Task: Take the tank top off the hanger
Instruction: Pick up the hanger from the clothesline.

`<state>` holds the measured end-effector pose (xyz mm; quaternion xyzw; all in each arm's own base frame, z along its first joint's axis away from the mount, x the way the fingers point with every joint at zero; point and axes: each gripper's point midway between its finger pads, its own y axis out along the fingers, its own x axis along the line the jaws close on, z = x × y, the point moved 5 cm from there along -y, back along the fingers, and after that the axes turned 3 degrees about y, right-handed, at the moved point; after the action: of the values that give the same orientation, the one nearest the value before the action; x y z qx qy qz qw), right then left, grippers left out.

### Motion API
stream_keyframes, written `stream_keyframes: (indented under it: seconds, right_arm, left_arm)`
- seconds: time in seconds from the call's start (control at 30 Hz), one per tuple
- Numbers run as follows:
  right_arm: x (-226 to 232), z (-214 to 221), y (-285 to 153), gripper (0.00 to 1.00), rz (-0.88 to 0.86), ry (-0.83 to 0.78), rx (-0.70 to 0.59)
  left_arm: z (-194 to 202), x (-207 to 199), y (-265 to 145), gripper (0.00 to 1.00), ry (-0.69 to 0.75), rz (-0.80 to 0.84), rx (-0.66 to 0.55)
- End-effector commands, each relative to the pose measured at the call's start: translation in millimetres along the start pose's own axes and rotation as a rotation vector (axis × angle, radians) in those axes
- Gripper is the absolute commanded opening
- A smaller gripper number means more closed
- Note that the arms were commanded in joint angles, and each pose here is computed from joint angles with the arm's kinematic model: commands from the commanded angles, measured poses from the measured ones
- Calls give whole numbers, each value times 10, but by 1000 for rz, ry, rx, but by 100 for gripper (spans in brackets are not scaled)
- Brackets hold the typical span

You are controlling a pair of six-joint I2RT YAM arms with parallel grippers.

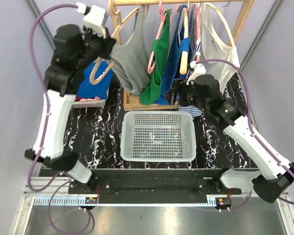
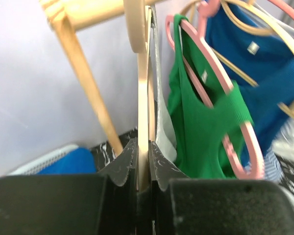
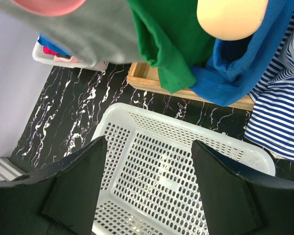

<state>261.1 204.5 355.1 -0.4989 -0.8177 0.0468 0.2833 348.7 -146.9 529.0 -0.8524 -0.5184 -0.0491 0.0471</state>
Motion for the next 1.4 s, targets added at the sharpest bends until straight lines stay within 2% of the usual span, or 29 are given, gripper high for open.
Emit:
stream_keyframes:
  seconds: [0.0,0.17,0.37,0.4,0.47,0.5,0.53,0.63,0.8,1.03,1.27,1.37]
  right_arm:
    - [164,-374,-231,80,-58,-10,-156]
    - [257,-448,-247,81,-108,-17,-167]
    - [313,-481,-244,81,-136,-8,-169]
    - [318,-492,-253,81,-139,-6,-173]
    - [327,-512,-308,81,-147,-5,-186]
    - [323,-512,-317,81,-147,-5,-190]
    - [324,-518,-338,81,-150,-6,-196]
    - [318,-515,-410,82,-158,-7,-208]
    - [276,-527,-551,81,-148,-2,-241]
    - [225,-521,-656,81,-132,0,-268]
    - [163,-489,-683,82,-105,5,-278]
    - [143,-494,-700,82,-93,8,-288]
  left_arm:
    - [-629,-51,-757,0,67,26,-225]
    - [-993,-74,-1385,0,114,19,-335]
    - [-1166,-116,-1836,0,127,18,-419]
    - [-1300,-106,-2040,0,120,-7,-500]
    - [-1395,-83,-2228,0,111,-45,-583]
    - [-1404,-74,-2188,0,110,-55,-628]
    - [-1460,-86,-2370,0,118,-62,-676]
    - [-1489,-66,-2435,0,98,-81,-690]
    - [-1490,-120,-2459,0,157,-43,-689]
    - [-1596,-506,-2521,0,221,266,-736]
    - [-1849,-598,-2628,0,222,352,-818]
    - [-1758,-641,-2555,0,207,393,-781]
